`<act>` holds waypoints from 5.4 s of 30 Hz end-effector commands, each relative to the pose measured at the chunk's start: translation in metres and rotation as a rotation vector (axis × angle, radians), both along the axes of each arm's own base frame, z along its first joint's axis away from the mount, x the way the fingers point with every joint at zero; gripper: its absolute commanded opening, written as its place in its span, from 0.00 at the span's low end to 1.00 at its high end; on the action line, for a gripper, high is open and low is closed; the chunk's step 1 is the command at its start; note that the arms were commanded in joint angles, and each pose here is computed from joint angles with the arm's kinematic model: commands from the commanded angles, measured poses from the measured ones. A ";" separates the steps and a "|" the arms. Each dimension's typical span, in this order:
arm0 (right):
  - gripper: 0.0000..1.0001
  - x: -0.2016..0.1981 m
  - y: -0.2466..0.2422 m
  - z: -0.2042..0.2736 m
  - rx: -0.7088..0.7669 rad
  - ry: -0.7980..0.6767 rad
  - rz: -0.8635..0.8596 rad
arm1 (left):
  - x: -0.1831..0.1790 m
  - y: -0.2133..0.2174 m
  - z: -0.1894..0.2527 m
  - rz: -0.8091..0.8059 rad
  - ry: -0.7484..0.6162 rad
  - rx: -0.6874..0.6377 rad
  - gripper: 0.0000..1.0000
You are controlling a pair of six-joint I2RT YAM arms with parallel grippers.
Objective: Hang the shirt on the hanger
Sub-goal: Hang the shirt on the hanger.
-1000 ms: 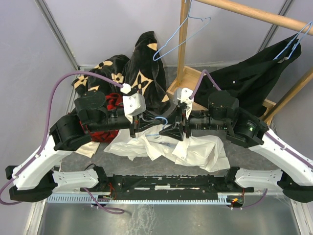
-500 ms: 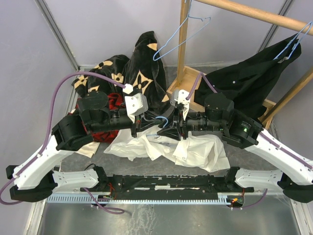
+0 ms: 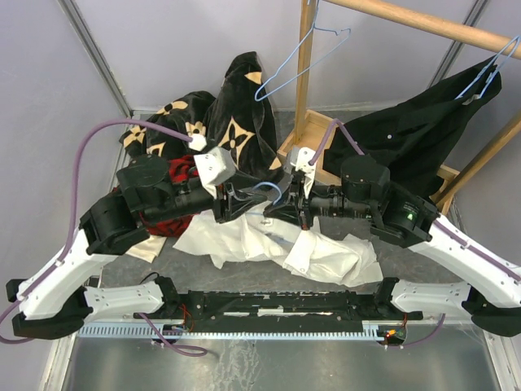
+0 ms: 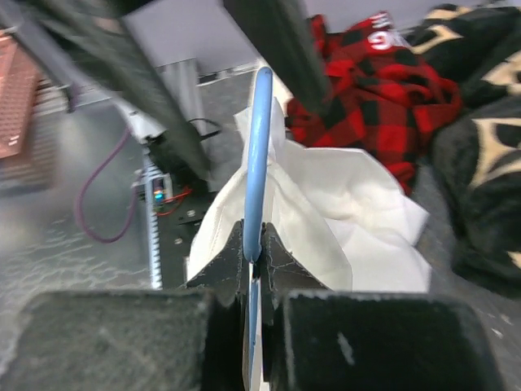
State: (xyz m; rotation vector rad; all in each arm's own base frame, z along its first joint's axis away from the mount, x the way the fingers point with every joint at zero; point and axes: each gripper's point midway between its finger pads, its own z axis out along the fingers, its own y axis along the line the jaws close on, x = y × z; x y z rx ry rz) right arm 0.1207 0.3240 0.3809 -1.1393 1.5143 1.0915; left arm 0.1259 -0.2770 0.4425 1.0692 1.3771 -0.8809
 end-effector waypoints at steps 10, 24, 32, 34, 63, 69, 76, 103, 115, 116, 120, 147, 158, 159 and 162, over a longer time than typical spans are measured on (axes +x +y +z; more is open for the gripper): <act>0.00 0.063 -0.077 0.144 0.177 -0.323 -0.500 | 0.012 0.066 0.051 0.282 0.005 -0.290 0.82; 0.00 0.062 -0.102 0.256 0.431 -0.390 -0.597 | 0.029 -0.007 0.019 0.164 0.056 -0.367 0.83; 0.00 0.043 -0.104 0.274 0.511 -0.371 -0.525 | 0.031 -0.047 0.010 0.043 0.013 -0.358 0.82; 0.00 0.039 -0.102 0.274 0.514 -0.366 -0.499 | 0.028 -0.055 0.006 0.007 0.013 -0.347 0.82; 0.00 0.020 -0.092 0.258 0.520 -0.350 -0.377 | 0.009 -0.086 -0.004 -0.179 0.032 -0.340 0.68; 0.00 0.019 -0.091 0.255 0.516 -0.338 -0.373 | 0.005 -0.090 -0.010 -0.210 0.051 -0.319 0.61; 0.00 0.023 -0.094 0.252 0.503 -0.342 -0.400 | 0.006 -0.093 -0.040 -0.199 0.127 -0.263 0.38; 0.00 0.023 -0.138 0.271 0.478 -0.457 -0.519 | 0.030 -0.039 -0.088 0.072 0.108 -0.037 0.03; 0.00 0.028 -0.132 0.249 0.371 -0.486 -0.506 | 0.043 -0.002 -0.049 0.207 -0.012 -0.018 0.03; 0.00 0.028 -0.131 0.247 0.359 -0.487 -0.501 | 0.043 0.001 -0.047 0.216 -0.018 -0.013 0.03; 0.00 0.027 -0.128 0.244 0.345 -0.487 -0.483 | 0.045 0.015 -0.034 0.255 -0.049 -0.010 0.03; 0.00 0.013 -0.123 0.298 0.457 -0.487 -0.418 | 0.070 -0.014 -0.091 0.317 0.023 -0.013 0.03; 0.00 0.044 -0.116 0.224 0.222 -0.426 -0.517 | 0.057 0.012 -0.098 0.343 0.070 -0.011 0.53; 0.00 0.048 -0.114 0.211 0.186 -0.411 -0.523 | 0.054 0.017 -0.101 0.350 0.079 -0.014 0.56; 0.00 0.058 -0.105 0.174 0.080 -0.358 -0.539 | 0.048 0.034 -0.106 0.383 0.110 -0.036 0.61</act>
